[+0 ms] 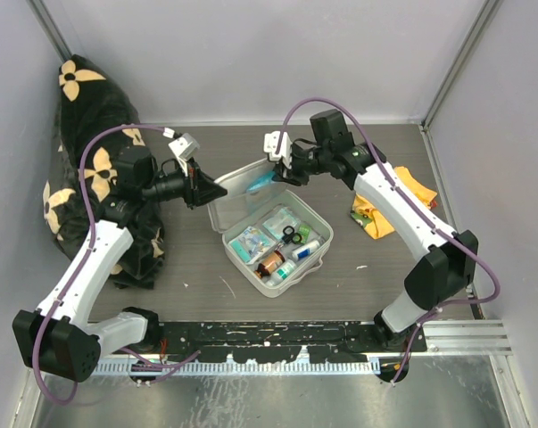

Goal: Organize the medicine kit

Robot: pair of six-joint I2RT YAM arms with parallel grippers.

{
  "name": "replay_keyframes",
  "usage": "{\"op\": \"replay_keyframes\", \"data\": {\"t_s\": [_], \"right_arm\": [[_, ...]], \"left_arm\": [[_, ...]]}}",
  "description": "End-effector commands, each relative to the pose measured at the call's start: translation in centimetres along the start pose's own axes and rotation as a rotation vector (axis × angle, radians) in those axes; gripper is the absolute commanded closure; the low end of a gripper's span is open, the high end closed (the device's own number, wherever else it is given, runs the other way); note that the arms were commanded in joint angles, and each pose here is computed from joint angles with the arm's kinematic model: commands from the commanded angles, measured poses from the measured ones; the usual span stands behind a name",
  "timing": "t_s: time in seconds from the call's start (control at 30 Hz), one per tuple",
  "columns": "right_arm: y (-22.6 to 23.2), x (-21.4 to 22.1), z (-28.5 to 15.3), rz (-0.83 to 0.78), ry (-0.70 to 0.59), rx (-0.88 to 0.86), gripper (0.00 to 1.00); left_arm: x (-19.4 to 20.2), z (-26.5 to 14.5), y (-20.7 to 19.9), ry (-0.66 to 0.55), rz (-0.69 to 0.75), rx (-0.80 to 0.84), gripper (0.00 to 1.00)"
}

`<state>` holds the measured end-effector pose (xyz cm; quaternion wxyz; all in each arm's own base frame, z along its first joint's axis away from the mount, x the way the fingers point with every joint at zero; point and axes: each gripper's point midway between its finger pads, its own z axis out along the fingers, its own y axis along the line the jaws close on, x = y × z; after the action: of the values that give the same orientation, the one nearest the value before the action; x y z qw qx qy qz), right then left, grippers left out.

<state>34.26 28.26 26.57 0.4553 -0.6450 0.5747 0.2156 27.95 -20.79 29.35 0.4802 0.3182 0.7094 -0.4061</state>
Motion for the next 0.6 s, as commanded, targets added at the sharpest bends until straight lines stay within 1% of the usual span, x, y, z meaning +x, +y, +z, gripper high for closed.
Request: {"op": "replay_keyframes", "data": {"t_s": [0.0,0.13,0.2,0.4,0.5,0.57], "right_arm": [[-1.0,-3.8,-3.0,-0.058,-0.063,0.085,0.66],[-0.4,-5.1,-3.9,-0.037,-0.104,0.082,0.57],[-0.1,-5.7,-4.2,-0.011,-0.122,0.078,0.5],[-0.1,-5.3,-5.1,0.098,-0.099,0.134,0.27],[-0.3,-4.5,-5.9,0.155,-0.081,0.195,0.21],[-0.7,-3.8,-6.5,0.188,-0.068,0.249,0.2]], "left_arm": [[-1.0,-0.4,0.0,-0.034,0.045,-0.026,1.0],[-0.9,-0.4,0.4,-0.035,0.052,-0.044,1.0],[-0.9,-0.4,0.3,-0.035,0.056,-0.044,0.97],[-0.9,-0.4,0.1,-0.038,0.062,-0.032,0.93],[-0.8,-0.4,-0.3,-0.037,0.061,-0.011,0.87],[-0.7,-0.5,-0.6,-0.036,0.06,0.004,0.8]]}}
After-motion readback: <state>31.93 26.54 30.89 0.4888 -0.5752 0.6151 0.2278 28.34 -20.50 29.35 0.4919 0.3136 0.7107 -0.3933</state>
